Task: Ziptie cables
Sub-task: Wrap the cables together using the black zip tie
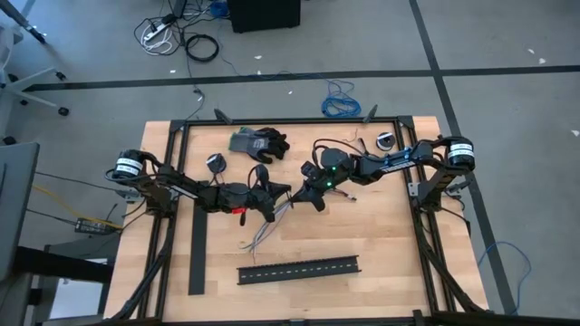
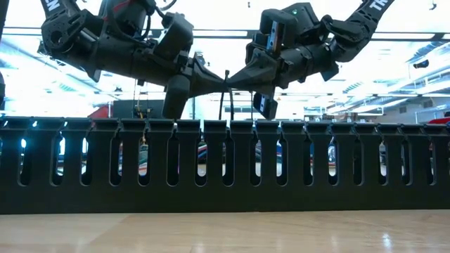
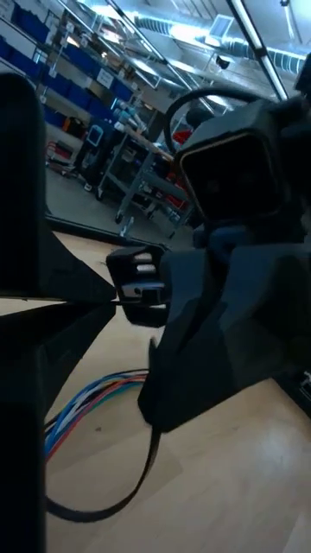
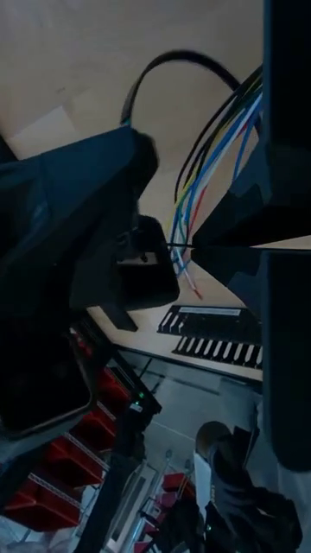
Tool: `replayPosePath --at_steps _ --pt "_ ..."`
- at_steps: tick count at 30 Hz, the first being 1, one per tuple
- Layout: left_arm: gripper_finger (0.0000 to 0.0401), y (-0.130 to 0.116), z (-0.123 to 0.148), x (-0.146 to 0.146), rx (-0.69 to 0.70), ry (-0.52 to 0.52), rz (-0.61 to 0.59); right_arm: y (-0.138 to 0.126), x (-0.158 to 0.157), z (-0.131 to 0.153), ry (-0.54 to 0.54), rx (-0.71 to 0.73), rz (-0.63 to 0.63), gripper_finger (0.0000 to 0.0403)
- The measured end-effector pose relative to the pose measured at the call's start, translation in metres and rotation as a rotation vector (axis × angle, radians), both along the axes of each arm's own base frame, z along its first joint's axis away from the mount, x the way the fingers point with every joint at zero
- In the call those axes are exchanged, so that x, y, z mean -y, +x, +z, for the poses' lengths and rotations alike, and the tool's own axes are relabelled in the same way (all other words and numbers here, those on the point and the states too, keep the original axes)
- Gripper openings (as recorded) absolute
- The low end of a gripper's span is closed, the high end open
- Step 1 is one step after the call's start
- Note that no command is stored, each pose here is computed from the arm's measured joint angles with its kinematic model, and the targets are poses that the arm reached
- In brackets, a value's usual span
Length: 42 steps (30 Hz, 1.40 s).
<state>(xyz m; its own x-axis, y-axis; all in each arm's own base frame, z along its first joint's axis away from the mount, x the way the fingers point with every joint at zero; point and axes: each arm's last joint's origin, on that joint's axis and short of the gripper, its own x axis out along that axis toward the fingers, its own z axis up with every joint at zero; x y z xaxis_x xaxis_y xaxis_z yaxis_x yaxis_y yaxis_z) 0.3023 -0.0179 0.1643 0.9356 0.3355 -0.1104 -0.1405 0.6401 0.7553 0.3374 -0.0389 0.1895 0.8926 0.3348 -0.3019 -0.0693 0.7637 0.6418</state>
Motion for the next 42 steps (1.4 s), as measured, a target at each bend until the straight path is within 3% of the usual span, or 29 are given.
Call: replayPosePath --at_steps 42 --pt "0.0000 0.000 -0.002 0.000 -0.013 -0.024 0.014 -0.001 0.016 0.004 -0.005 0.052 -0.001 0.0000"
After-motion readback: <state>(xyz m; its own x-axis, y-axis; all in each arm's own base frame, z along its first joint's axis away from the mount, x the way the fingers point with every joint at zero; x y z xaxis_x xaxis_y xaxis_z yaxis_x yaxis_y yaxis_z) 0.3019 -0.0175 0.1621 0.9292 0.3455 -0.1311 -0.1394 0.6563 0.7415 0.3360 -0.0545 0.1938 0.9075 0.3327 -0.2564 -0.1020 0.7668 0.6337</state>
